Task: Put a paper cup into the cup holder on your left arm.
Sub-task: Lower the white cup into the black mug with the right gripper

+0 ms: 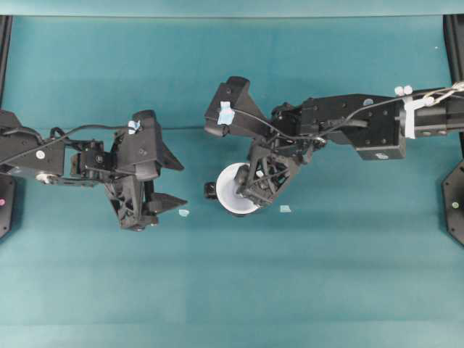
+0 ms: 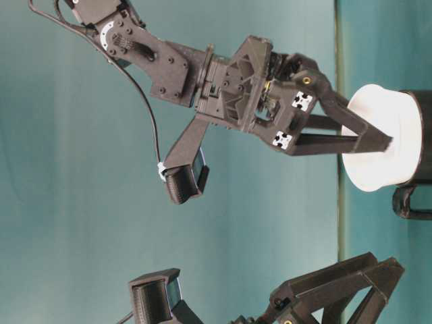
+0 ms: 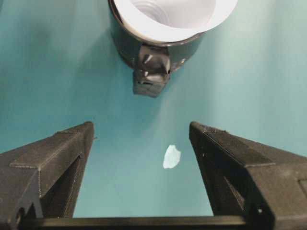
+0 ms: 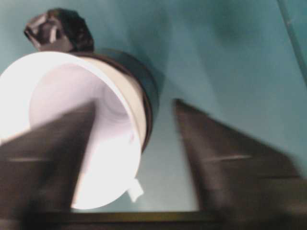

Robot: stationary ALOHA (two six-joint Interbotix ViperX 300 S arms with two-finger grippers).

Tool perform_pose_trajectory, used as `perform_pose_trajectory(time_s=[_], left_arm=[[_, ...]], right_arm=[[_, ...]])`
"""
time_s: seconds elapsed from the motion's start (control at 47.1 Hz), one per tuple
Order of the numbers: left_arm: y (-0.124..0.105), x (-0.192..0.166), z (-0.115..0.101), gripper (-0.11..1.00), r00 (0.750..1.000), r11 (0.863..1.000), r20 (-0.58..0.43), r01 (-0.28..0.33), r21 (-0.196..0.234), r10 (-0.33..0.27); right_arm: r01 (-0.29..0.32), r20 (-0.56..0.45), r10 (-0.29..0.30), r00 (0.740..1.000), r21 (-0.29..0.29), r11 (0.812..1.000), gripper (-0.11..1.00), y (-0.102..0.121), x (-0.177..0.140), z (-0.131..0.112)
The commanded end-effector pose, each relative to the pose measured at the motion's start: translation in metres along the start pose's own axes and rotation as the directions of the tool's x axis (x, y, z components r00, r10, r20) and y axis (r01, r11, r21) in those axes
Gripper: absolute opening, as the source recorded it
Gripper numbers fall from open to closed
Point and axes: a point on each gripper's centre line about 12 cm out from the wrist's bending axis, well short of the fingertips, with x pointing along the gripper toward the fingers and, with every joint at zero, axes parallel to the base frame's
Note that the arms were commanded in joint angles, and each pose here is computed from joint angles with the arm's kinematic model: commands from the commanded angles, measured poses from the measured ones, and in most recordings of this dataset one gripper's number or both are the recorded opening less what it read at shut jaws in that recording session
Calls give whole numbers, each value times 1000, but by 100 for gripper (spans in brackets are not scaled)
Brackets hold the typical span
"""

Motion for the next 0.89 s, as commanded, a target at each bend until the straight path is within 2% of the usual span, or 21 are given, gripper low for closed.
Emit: perform_pose_trajectory(time_s=[0.0, 0.064, 0.106, 0.615, 0.87], left_arm=[[-1, -1, 9, 86, 1000, 1000, 29, 4, 1, -4], [-1, -1, 9, 86, 1000, 1000, 29, 4, 1, -4], [-2, -1, 9, 86, 1000, 1000, 29, 5, 2, -5], [-1, -1, 9, 86, 1000, 1000, 29, 4, 1, -4], [-1, -1, 9, 86, 1000, 1000, 29, 4, 1, -4]], right_arm=[[-8, 22, 8, 1000, 13, 1000, 72, 2, -6, 4], [-8, 23, 8, 1000, 13, 1000, 81, 2, -6, 4], [-9, 25, 9, 1000, 13, 1000, 82, 2, -6, 4], [-14, 44, 14, 999, 11, 1000, 81, 2, -8, 5], [-19, 63, 18, 998, 6, 1000, 81, 2, -19, 5]])
